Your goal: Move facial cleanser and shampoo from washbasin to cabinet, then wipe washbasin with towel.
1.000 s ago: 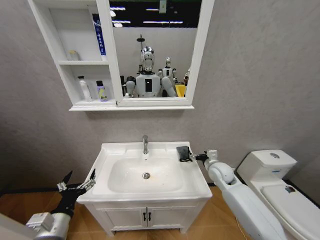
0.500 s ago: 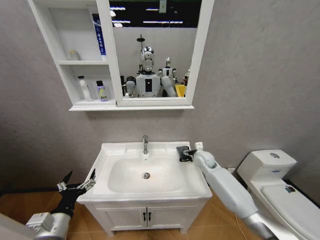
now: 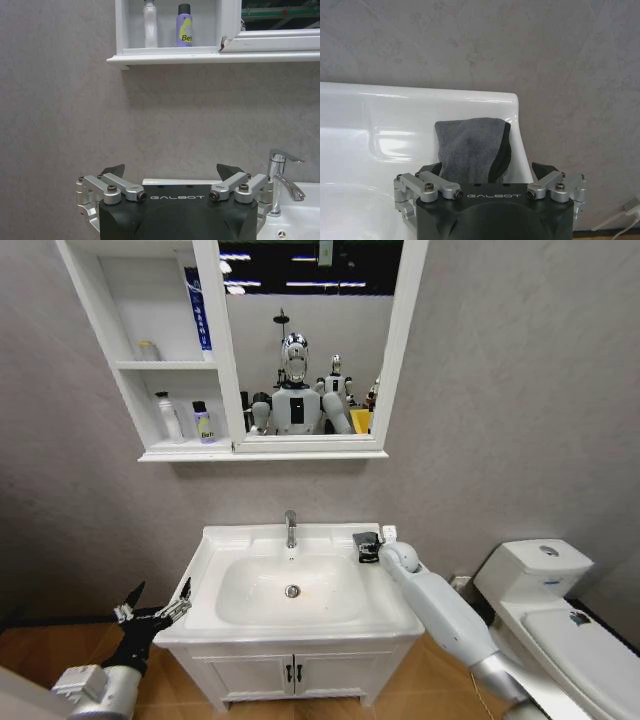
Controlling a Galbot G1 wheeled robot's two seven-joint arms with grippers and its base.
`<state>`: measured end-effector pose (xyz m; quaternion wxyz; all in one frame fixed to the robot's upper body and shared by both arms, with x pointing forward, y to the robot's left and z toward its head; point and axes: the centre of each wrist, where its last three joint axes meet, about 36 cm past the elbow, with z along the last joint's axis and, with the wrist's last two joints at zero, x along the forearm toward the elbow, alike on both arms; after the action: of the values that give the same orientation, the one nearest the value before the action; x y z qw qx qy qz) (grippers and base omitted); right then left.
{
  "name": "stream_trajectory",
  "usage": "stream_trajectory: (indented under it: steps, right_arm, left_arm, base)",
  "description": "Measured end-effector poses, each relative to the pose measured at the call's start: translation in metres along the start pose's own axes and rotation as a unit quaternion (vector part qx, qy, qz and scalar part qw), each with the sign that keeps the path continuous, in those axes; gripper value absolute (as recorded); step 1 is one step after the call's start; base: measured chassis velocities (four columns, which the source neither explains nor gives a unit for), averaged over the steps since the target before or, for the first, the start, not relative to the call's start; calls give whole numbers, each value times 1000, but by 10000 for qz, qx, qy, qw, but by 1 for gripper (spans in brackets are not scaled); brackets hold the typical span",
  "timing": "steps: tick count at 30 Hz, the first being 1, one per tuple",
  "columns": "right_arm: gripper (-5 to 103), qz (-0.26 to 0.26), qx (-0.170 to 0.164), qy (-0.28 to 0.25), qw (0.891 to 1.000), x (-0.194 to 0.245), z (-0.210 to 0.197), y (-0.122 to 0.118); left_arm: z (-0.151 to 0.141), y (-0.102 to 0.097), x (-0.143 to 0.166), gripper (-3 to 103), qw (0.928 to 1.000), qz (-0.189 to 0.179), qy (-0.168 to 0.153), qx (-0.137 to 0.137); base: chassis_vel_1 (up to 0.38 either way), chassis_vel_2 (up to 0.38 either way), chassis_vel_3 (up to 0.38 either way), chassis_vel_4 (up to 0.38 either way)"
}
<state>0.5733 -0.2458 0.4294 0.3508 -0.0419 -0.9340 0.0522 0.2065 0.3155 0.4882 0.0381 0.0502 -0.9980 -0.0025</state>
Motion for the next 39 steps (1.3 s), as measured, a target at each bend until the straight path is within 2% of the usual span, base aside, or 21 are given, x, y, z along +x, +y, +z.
stream_trajectory:
  steps: [3, 4, 5, 12, 25, 27, 29, 30, 31, 34, 35, 37, 38, 39]
  right_arm:
    - [99, -35, -8, 4, 10000, -1, -1, 2]
    - [91, -62, -5, 15, 10000, -2, -1, 5]
    - [89, -79, 0, 28, 10000, -3, 0, 7]
    - [89, -99, 1, 86, 9999, -7, 4, 14]
    - [88, 23, -13, 156, 9999, -13, 7, 8]
    - [85, 20, -15, 168, 9999, -14, 8, 9]
    - [75, 9, -27, 192, 9998, -16, 9, 11]
    - [75, 9, -27, 192, 9998, -16, 9, 11]
    - [70, 9, -32, 202, 9998, -16, 10, 12]
    - [70, 38, -42, 219, 9997, -18, 9, 11]
    - [58, 56, -52, 230, 9997, -19, 9, 10]
    - [47, 157, -68, 263, 9995, -22, 10, 8]
    - [47, 157, -68, 263, 9995, -22, 10, 8]
    - [42, 202, -77, 274, 9994, -23, 11, 7]
  left_arm:
    - [0, 0, 0, 100, 10000, 0, 0, 0]
    - [0, 0, 0, 100, 10000, 0, 0, 0]
    - [0, 0, 0, 100, 10000, 0, 0, 0]
    - [0, 0, 0, 100, 10000, 0, 0, 0]
    - [0, 0, 0, 100, 10000, 0, 0, 0]
    - [0, 0, 0, 100, 10000, 0, 0, 0]
    - [0, 0, 0, 100, 10000, 0, 0, 0]
    - [0, 0, 0, 100, 10000, 0, 0, 0]
    - [0, 0, 0, 100, 10000, 0, 0, 0]
    - [0, 0, 0, 100, 10000, 0, 0, 0]
    - [0, 0, 0, 100, 10000, 0, 0, 0]
    - [0, 0, 0, 100, 10000, 0, 0, 0]
    - [0, 0, 0, 100, 10000, 0, 0, 0]
    - [0, 0, 0, 100, 10000, 0, 0, 0]
  base:
    - [0, 0, 0, 0]
    - [0, 0, 0, 0]
    - [0, 0, 0, 0]
    - [0, 0, 0, 0]
    - [0, 0, 0, 0]
    - [0, 0, 0, 0]
    - [0, 0, 0, 0]
    - [0, 0, 0, 0]
    - [0, 0, 0, 0]
    - [0, 0, 0, 0]
    - [0, 0, 0, 0]
    - [0, 0, 0, 0]
    - [0, 0, 0, 0]
    - [0, 0, 0, 0]
